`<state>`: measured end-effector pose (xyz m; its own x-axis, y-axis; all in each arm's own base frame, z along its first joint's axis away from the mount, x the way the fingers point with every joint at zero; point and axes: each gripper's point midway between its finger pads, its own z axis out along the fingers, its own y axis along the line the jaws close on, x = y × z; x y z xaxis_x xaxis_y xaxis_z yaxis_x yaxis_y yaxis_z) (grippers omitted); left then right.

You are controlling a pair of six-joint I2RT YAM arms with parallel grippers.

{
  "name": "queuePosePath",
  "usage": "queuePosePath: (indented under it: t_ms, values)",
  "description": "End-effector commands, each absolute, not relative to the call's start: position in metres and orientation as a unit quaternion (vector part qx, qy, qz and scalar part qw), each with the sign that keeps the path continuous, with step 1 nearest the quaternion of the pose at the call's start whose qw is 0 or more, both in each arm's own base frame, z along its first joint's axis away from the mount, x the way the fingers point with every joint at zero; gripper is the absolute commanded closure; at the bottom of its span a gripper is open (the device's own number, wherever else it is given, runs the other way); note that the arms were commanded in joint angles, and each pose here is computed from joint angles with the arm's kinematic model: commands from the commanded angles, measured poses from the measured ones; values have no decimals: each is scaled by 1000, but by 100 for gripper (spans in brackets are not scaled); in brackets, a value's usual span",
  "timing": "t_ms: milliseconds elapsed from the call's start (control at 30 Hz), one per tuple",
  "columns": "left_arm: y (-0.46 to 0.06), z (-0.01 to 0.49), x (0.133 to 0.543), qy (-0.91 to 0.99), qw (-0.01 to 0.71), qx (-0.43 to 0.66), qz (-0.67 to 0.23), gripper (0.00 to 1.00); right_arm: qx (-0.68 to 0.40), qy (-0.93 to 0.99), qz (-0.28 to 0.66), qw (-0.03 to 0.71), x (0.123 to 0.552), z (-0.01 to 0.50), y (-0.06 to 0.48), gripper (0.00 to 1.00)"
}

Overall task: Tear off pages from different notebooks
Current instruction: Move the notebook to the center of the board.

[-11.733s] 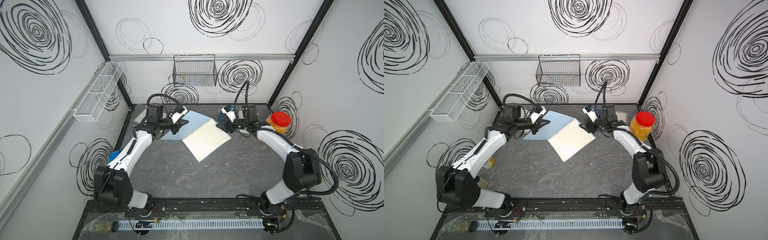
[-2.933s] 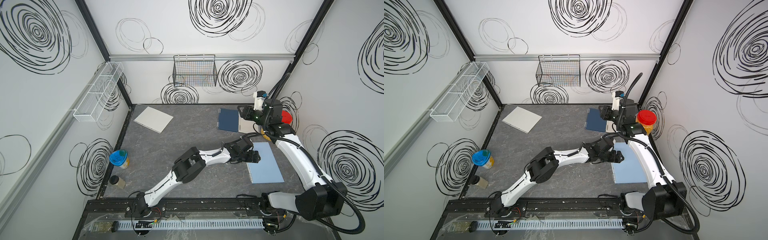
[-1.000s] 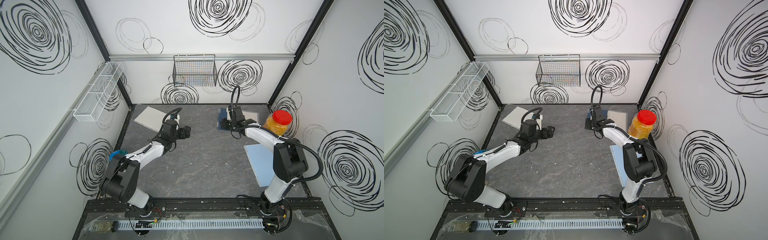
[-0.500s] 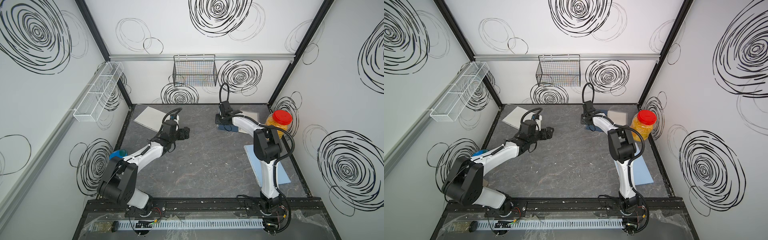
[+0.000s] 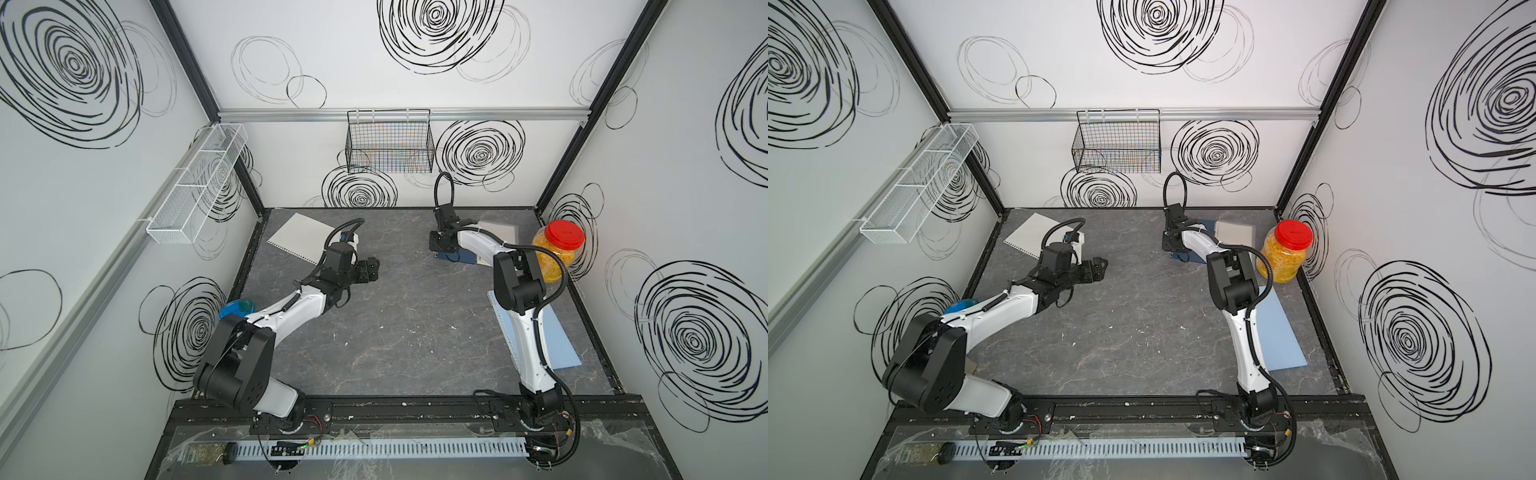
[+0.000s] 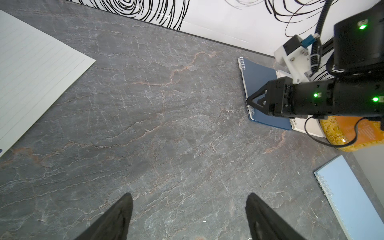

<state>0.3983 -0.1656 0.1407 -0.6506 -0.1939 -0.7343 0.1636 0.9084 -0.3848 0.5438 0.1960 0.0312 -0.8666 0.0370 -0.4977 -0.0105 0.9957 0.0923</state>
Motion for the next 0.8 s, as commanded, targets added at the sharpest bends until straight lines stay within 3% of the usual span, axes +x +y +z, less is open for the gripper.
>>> queuePosePath:
  t_ms: [0,767]
  values:
    - [-167,156,398,871,440,4,-220,12,5,969,52,243,544,26,199,59]
    - [-173,157,395,872,436,16,-223,12,-49,974,91,201,504,19,213,73]
